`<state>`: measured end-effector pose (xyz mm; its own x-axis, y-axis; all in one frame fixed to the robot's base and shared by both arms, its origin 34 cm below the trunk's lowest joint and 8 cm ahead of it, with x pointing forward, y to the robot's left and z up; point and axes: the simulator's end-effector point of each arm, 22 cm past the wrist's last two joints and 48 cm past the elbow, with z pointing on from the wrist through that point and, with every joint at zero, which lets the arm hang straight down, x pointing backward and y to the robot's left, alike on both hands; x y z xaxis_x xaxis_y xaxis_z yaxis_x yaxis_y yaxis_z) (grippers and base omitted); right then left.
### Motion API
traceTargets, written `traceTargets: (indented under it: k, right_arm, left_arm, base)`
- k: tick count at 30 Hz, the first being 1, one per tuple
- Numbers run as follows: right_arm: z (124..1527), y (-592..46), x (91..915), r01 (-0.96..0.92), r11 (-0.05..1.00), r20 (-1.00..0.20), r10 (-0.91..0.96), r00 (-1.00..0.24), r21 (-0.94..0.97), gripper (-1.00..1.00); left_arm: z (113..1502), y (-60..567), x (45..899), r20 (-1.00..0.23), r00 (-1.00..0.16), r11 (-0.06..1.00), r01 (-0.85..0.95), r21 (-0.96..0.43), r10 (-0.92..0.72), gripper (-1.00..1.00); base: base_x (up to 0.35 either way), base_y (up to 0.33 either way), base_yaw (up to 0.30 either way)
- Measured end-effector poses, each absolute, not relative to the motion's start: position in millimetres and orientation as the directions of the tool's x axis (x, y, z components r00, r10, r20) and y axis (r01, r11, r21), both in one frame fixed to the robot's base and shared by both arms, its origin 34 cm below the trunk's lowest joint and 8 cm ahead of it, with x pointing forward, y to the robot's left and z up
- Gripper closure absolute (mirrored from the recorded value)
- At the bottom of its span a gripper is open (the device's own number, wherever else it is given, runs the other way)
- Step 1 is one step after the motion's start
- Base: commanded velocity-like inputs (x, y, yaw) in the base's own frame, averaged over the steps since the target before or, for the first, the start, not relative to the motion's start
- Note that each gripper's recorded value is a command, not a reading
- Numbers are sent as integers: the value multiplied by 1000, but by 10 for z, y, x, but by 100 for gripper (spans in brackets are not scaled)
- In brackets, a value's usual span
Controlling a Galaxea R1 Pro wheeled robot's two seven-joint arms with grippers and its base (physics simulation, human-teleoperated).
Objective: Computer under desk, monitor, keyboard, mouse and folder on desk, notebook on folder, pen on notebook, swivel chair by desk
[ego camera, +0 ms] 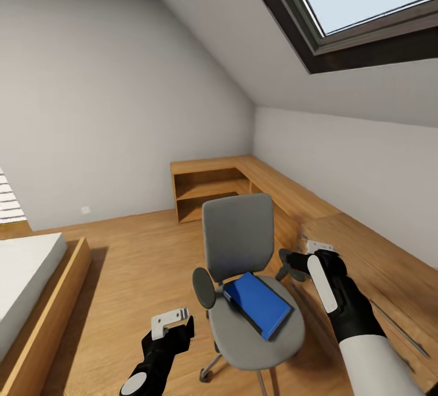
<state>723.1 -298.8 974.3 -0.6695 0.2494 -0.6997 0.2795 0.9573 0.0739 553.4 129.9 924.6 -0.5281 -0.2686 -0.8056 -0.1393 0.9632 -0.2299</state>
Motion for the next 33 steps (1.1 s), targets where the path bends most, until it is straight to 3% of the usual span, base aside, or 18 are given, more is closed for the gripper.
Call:
traceTargets:
  k: [15,33]
  right_arm:
    - [9741,-2987,7230,279,957,-699,249,-670,74,-100]
    - [9645,-3022,7203,283,957,-686,247,-685,62,-100]
  left_arm:
    - [9243,1330,5544,-806,-527,963,-146,-228,-271,-100]
    - [9214,1790,5693,-807,-496,943,-254,-217,-319,-100]
  base:
    - [0,0,223]
    - [0,0,19]
